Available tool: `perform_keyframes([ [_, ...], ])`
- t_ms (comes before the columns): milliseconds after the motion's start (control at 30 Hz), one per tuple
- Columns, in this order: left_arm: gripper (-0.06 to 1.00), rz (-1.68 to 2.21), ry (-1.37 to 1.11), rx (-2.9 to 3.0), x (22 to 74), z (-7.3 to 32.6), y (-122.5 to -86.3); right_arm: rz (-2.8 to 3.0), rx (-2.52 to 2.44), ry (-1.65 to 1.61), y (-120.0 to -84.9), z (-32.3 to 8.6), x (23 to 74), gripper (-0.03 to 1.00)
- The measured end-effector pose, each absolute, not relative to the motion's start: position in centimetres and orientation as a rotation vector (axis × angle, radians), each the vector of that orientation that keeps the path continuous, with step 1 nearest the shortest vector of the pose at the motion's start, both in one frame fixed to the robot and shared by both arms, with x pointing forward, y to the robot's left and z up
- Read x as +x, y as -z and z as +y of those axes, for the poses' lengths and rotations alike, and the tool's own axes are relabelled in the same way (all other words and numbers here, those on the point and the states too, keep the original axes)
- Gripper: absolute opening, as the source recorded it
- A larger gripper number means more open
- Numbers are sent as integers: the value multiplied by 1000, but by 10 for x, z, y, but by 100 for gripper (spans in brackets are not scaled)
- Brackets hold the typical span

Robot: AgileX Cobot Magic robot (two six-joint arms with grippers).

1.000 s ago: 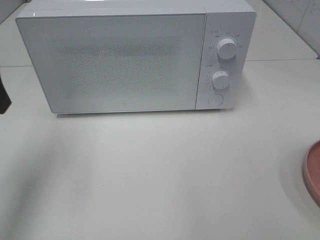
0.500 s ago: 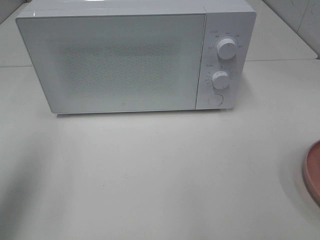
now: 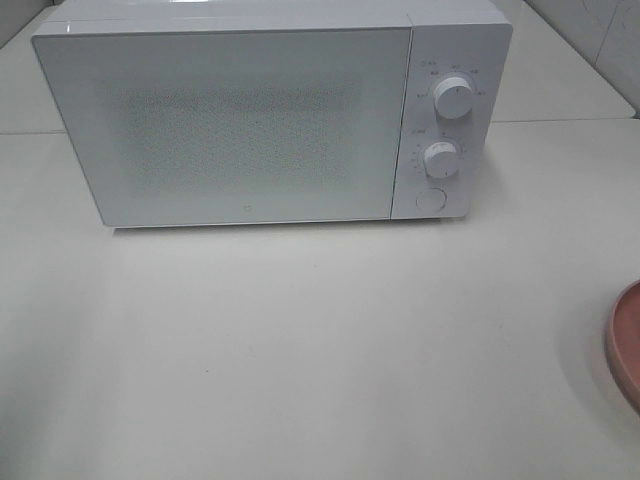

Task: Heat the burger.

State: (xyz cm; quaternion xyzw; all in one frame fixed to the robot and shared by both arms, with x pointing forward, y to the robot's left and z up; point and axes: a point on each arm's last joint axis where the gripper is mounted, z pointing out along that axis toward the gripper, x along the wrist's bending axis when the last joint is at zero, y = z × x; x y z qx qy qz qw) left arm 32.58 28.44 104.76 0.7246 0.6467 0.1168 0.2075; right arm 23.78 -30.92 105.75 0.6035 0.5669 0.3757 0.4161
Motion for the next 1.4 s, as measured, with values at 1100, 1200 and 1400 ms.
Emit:
perform_keyframes([
  [1100, 99, 1451, -844, 1562, 230, 290, -1057, 1424, 1515, -943, -1057, -309, 238, 76],
  [1200, 99, 1453, -841, 1563, 230, 290, -1056, 1424, 1515, -943, -1057, -309, 238, 76],
  [1400, 99, 1453, -841, 1563, 230, 290, -1056, 1424, 1515, -943, -1057, -309, 238, 76],
])
